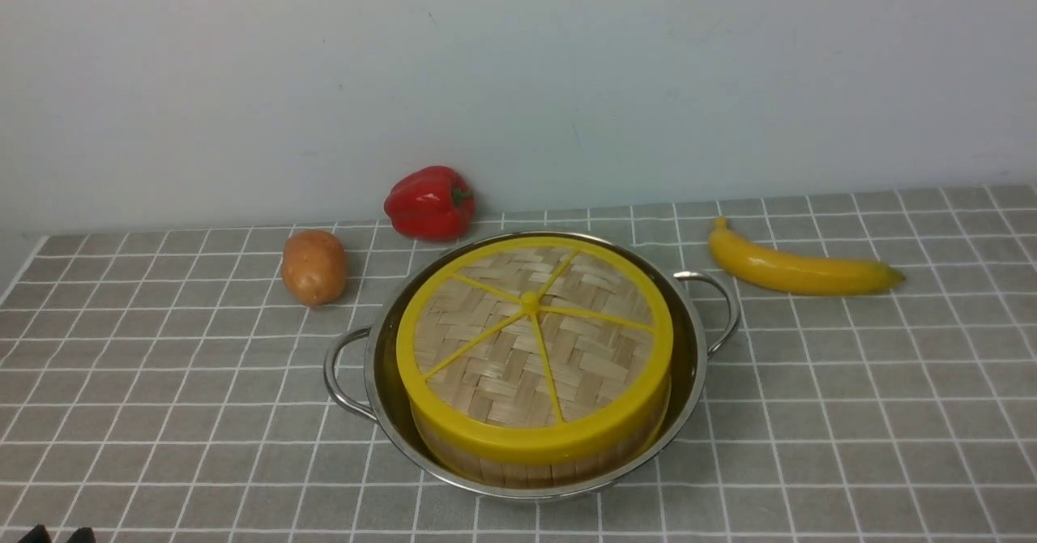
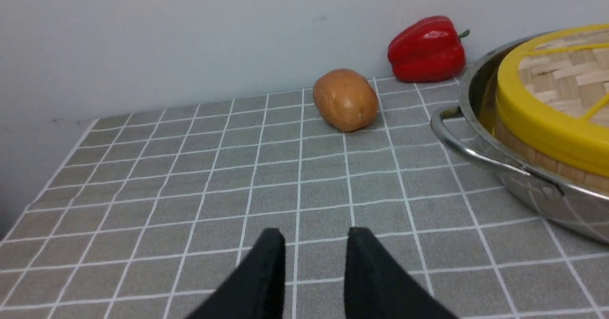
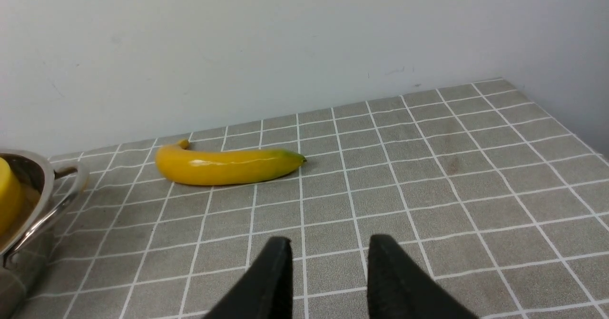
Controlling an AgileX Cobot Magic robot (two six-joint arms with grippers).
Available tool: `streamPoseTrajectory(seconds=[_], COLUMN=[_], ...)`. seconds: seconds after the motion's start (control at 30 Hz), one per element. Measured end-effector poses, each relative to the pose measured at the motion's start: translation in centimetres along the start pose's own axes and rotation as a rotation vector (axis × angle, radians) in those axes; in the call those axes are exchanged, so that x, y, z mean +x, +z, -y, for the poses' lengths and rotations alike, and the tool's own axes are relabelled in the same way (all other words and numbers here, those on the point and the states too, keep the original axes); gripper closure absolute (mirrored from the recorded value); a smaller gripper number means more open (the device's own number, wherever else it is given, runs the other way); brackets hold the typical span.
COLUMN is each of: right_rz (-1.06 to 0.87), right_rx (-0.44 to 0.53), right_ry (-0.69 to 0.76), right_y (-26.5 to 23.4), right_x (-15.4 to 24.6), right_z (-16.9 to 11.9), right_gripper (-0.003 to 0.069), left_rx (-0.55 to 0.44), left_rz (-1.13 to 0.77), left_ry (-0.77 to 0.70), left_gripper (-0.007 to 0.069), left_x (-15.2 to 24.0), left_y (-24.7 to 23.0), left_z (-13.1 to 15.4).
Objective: Place the steamer in the pot on the grey tablecloth, and put the lid on the steamer.
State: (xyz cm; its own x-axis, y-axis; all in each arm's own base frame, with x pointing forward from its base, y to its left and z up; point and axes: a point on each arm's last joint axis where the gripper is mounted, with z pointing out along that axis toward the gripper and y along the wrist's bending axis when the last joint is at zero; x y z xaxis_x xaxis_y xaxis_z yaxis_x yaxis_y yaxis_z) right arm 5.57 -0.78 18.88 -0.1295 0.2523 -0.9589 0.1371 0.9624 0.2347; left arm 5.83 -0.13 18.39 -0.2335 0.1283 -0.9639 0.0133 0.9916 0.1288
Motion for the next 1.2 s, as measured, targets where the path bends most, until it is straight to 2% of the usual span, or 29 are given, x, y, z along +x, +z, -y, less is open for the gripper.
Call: streamPoseTrajectory(seconds=[0.3, 1.2], right_rz=[0.0, 0.0], right_rx=[0.0, 0.0], right_ry=[0.0, 0.0], right_y=[0.0, 0.0], right_x=[0.0, 0.0], right_z=[0.0, 0.0], right_gripper=[0.0415, 0.0415], left_rx=[-0.086, -0.089], left_rz=[-0.022, -0.028], left_ry=[-0.057, -0.047], left_gripper=[0.0424, 0.0383], left_x=[0.45, 0.5], left_y=[-0.36, -0.38], left_z=[-0.72, -0.75])
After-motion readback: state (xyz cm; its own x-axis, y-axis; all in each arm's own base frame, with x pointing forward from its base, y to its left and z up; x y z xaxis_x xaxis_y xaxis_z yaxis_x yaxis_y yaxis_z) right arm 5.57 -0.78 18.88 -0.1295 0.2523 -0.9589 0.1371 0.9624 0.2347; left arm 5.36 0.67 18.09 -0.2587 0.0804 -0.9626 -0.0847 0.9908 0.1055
